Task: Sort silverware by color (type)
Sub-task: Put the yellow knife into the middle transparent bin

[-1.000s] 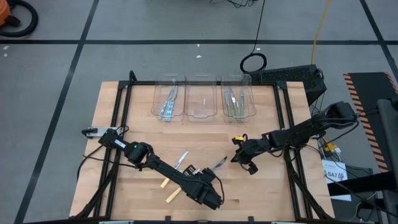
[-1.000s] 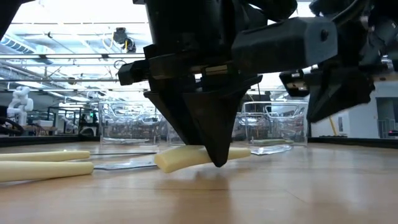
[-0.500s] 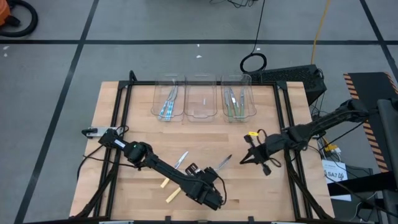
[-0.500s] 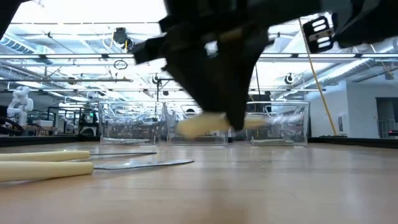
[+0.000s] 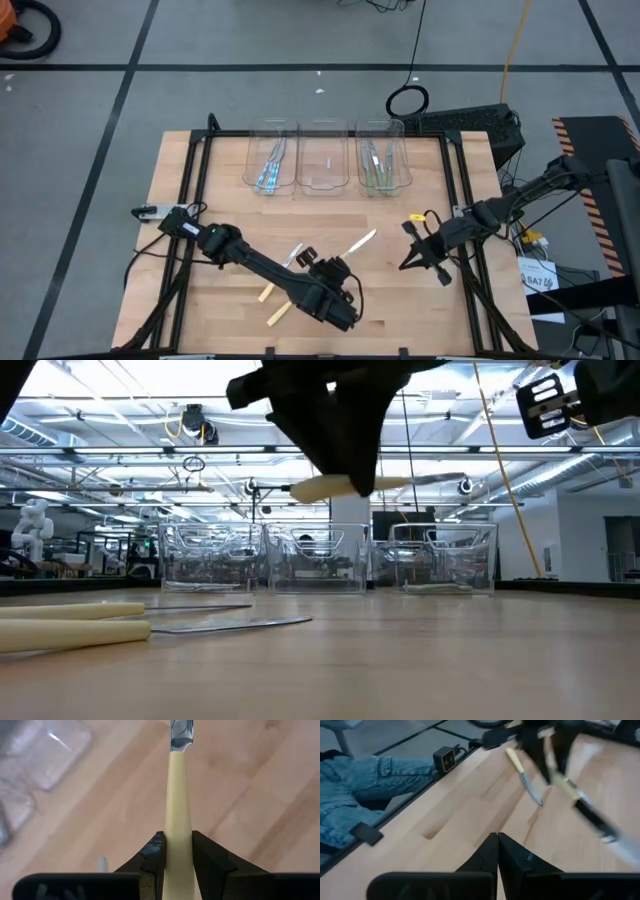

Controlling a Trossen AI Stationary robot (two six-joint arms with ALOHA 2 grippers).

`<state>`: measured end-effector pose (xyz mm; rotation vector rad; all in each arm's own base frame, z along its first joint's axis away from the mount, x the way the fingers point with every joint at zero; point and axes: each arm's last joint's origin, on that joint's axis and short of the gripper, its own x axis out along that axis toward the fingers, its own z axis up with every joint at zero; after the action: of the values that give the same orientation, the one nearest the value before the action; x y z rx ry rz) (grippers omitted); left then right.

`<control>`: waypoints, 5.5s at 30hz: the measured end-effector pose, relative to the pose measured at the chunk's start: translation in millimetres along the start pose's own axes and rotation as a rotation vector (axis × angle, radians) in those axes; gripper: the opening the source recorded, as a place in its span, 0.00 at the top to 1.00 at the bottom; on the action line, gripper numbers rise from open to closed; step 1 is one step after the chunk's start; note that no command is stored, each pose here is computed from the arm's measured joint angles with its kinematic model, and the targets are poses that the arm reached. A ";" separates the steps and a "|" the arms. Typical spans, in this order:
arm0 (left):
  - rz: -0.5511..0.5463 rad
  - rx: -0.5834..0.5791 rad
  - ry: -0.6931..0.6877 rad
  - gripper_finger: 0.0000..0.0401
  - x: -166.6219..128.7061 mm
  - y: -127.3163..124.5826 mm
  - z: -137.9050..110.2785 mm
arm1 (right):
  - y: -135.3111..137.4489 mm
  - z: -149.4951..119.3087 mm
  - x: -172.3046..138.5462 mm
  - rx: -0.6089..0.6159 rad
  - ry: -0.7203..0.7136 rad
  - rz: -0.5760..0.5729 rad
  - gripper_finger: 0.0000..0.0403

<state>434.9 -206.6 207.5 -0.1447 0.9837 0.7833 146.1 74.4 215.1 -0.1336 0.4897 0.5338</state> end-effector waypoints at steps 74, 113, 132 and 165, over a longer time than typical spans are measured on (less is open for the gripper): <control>0.351 -0.183 0.115 0.80 100.9 228.3 178.3 | 23.1 -41.2 59.6 0.018 0.364 -0.260 1.00; 0.290 -0.190 0.338 0.80 174.4 235.5 170.0 | 23.1 -42.0 59.3 0.037 0.369 -0.263 1.00; 0.293 -0.157 0.333 0.71 186.0 231.2 168.2 | 23.0 -43.5 58.6 0.059 0.383 -0.269 1.00; 0.361 -0.062 0.068 0.69 80.9 198.8 164.7 | 23.0 -44.2 58.4 0.053 0.391 -0.269 1.00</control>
<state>444.1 53.3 282.4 -0.0469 1.0653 1.1457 159.7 109.8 148.3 -0.2511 0.8525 0.2282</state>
